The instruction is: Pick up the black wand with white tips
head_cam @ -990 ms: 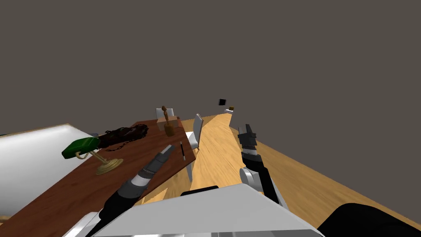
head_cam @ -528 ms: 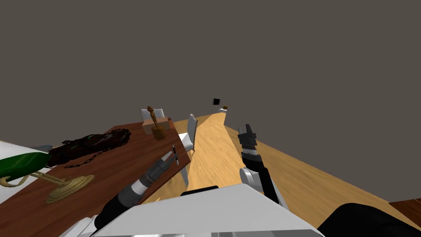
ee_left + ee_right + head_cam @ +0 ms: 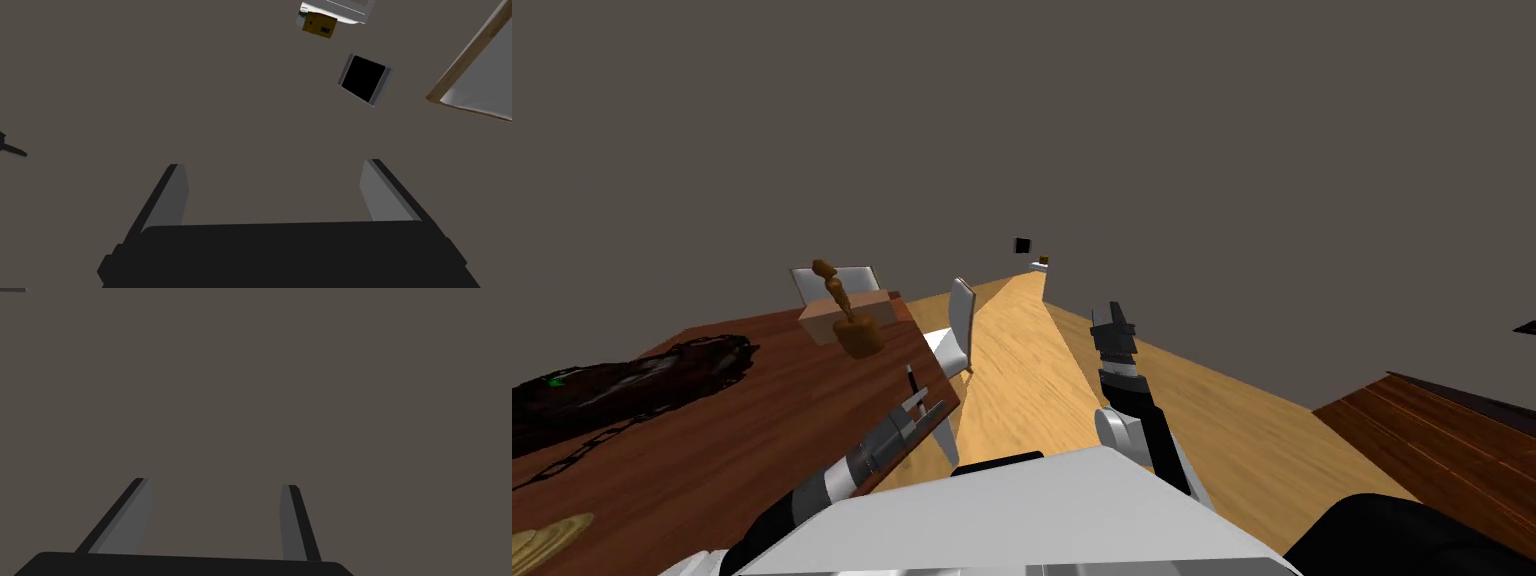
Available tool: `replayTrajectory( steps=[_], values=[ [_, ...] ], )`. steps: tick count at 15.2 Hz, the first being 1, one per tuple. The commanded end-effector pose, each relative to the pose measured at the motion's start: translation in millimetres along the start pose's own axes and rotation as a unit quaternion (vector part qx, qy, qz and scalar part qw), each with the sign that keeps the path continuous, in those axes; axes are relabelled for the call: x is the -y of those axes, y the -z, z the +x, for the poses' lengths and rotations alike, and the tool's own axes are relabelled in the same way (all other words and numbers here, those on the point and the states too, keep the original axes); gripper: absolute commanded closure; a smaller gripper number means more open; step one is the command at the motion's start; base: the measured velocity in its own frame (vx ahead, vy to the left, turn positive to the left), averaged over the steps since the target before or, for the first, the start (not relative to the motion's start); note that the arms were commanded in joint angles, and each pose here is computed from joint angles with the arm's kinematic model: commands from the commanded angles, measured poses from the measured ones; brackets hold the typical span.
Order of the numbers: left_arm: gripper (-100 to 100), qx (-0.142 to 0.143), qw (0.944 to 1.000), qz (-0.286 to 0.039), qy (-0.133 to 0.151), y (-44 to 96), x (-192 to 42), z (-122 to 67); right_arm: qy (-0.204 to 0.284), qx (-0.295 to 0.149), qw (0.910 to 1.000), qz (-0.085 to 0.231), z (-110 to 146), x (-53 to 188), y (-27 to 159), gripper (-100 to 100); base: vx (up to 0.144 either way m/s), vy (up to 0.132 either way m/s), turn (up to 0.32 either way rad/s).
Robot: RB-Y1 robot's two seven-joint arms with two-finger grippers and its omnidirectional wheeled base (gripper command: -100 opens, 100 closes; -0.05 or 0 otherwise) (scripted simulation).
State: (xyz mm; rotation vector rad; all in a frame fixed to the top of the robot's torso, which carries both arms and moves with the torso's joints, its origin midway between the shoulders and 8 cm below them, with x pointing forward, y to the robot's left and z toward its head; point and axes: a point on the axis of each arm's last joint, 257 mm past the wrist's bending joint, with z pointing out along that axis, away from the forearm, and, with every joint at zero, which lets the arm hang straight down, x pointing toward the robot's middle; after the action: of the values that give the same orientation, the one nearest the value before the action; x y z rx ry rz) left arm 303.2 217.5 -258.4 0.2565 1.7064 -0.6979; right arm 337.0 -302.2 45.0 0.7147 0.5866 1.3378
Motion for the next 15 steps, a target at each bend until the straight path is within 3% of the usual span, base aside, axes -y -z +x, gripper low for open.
replayTrajectory(
  steps=[1,2,4,5,7,8,10,11,13,14,15],
  values=[
    [-100,-0.021,0.9996,0.001,-0.019,3.5,-0.5,10.4,0.0,0.0,1.0,0.0,0.0,0.0,0.0,0,0.02,-0.005,-0.069],
    [-100,-0.054,0.9979,0.001,-0.036,14.1,-5.7,31.1,0.0,0.0,1.0,0.0,-0.1,0.0,0.0,0,0.032,-0.014,-0.305],
    [-100,-0.063,0.9968,0.003,-0.049,14.6,-5.3,35.7,0.0,0.0,1.0,0.0,0.0,0.0,0.0,0,0.033,-0.007,-0.182],
    [-100,-0.097,0.9931,0.004,-0.066,27.1,-10.7,56.2,0.0,0.0,1.0,0.0,-0.1,0.0,0.0,0,0.032,-0.011,-0.257],
    [-100,-0.106,0.9913,0.006,-0.078,28.0,-10.5,60.6,0.0,0.0,1.0,0.0,0.0,0.0,0.0,0,0.029,-0.005,-0.187],
    [-100,-0.139,0.9857,0.008,-0.095,42.1,-16.0,80.2,0.0,0.0,1.0,0.0,-0.1,0.0,0.0,0,0.032,-0.012,-0.281],
    [-100,-0.148,0.9831,0.011,-0.107,43.5,-16.1,84.7,0.0,0.0,1.0,0.0,0.0,0.0,0.0,0,0.029,-0.002,-0.219],
    [-100,-0.18,0.976,0.014,-0.122,59.1,-21.6,103.1,0.0,0.0,1.0,0.0,-0.1,0.0,0.0,0,0.031,-0.003,-0.254],
    [-100,-0.19,0.9722,0.018,-0.136,61.0,-21.9,108.0,0.0,0.0,1.0,0.0,0.0,0.0,0.0,0,0.032,0.003,-0.207],
    [-100,-0.222,0.9631,0.022,-0.15,78.3,-27.6,125.7,0.0,0.0,1.0,0.0,-0.1,0.0,0.0,0,0.031,-0.002,-0.297],
    [-100,-0.227,0.9607,0.024,-0.158,79.5,-27.8,128.2,0.0,0.0,1.0,0.0,0.0,0.0,0.0,0,0.038,0.002,-0.319]
  ],
)
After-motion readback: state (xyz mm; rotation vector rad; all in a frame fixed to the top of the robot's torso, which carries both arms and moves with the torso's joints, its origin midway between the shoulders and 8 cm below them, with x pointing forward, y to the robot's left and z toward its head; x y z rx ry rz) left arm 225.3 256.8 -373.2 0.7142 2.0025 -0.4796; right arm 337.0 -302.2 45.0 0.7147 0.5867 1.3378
